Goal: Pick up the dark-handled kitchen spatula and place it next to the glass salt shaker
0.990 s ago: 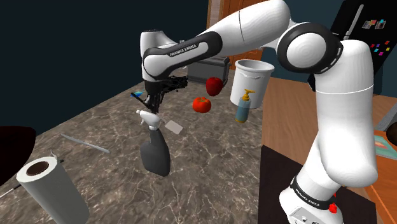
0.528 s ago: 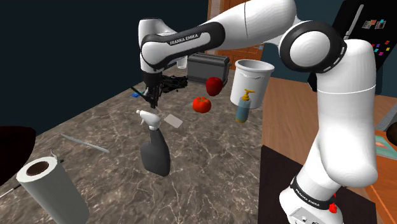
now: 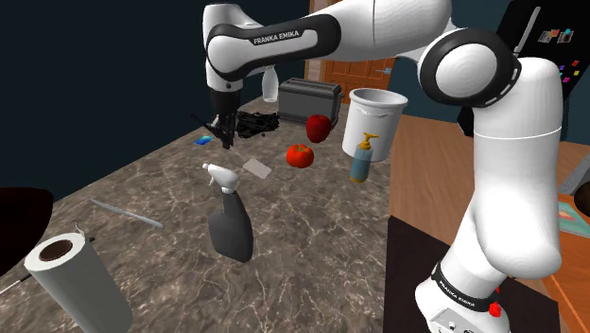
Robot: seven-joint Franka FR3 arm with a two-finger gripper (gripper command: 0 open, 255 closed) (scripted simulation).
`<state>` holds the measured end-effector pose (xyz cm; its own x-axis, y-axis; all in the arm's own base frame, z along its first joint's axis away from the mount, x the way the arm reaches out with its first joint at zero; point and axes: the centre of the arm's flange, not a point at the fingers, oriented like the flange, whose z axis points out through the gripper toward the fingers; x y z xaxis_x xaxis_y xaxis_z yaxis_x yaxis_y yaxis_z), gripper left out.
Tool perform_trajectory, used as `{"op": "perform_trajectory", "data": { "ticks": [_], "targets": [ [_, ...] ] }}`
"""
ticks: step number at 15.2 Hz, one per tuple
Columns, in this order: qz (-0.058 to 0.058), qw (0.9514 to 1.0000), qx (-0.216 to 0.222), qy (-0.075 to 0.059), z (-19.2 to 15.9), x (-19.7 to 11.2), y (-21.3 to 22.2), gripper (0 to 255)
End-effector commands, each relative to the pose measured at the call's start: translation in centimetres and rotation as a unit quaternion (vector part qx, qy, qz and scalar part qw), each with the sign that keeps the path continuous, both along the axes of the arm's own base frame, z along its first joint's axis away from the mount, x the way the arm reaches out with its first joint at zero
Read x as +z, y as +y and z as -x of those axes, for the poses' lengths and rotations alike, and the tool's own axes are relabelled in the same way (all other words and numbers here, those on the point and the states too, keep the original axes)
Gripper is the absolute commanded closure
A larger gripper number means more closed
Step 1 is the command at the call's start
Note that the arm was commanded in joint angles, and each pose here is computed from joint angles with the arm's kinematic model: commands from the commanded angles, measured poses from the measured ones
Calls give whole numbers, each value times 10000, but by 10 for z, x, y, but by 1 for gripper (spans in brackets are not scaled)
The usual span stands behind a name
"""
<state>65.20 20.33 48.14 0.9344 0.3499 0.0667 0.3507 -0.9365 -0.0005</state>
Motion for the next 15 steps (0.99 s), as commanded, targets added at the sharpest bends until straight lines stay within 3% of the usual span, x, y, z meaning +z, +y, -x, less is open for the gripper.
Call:
{"op": "perform_trajectory", "data": {
  "ticks": [1,7,15],
  "targets": [
    [1,10000,-1,2,-1,10,0,255],
    [1,10000,-1,2,0,37,0,255],
    [1,10000,-1,2,98,37,39,255]
  ]
}}
